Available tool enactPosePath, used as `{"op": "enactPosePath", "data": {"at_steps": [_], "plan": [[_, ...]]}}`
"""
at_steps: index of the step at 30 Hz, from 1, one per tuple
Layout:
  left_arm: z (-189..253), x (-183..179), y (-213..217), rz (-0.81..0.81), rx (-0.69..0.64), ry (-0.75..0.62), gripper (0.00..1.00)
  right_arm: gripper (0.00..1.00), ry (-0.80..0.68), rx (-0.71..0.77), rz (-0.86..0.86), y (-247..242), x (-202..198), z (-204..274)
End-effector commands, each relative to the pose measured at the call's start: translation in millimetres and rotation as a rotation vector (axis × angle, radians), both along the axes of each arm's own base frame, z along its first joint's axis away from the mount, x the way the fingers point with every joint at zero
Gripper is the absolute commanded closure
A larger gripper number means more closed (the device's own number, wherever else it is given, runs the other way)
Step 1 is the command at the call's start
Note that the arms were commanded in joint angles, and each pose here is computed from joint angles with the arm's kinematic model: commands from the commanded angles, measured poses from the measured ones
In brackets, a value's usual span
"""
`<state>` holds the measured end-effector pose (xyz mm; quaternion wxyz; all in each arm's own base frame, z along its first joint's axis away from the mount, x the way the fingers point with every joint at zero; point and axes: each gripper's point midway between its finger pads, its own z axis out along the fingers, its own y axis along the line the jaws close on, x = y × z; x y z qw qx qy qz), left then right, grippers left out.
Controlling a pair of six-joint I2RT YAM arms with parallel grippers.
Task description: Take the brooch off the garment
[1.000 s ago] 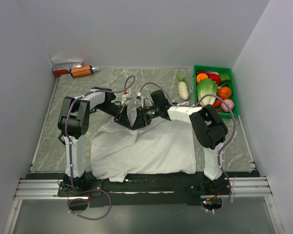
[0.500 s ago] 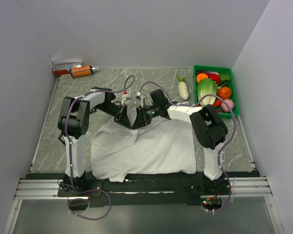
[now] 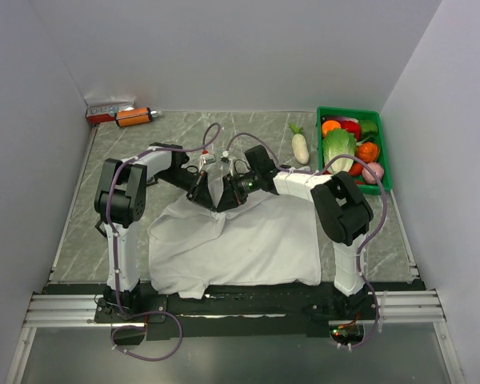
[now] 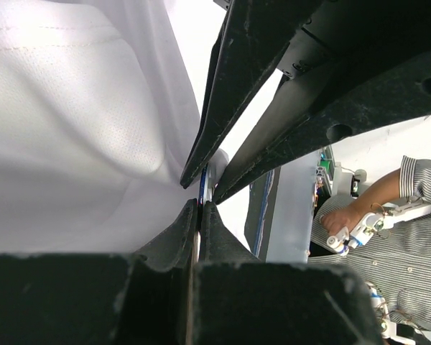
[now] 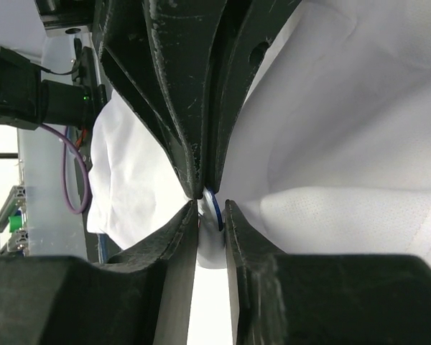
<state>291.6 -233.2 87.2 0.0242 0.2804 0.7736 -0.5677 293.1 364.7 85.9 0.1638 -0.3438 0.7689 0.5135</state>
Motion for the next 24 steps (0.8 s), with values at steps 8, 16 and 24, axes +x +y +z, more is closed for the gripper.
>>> {"op": "enactPosePath", "data": {"at_steps": [8, 16, 24], "plan": [[40, 5, -11, 0.022, -0.125, 0.005, 0.99, 0.78, -0.151, -0.079, 0.003, 9, 19, -4], [46, 4, -14, 0.044, -0.169, 0.059, 0.99, 0.78, -0.253, -0.162, -0.035, 6, 35, -9], [56, 3, -17, 0.057, -0.206, 0.096, 0.99, 0.78, -0.409, -0.279, -0.060, 1, 50, -18]]}}
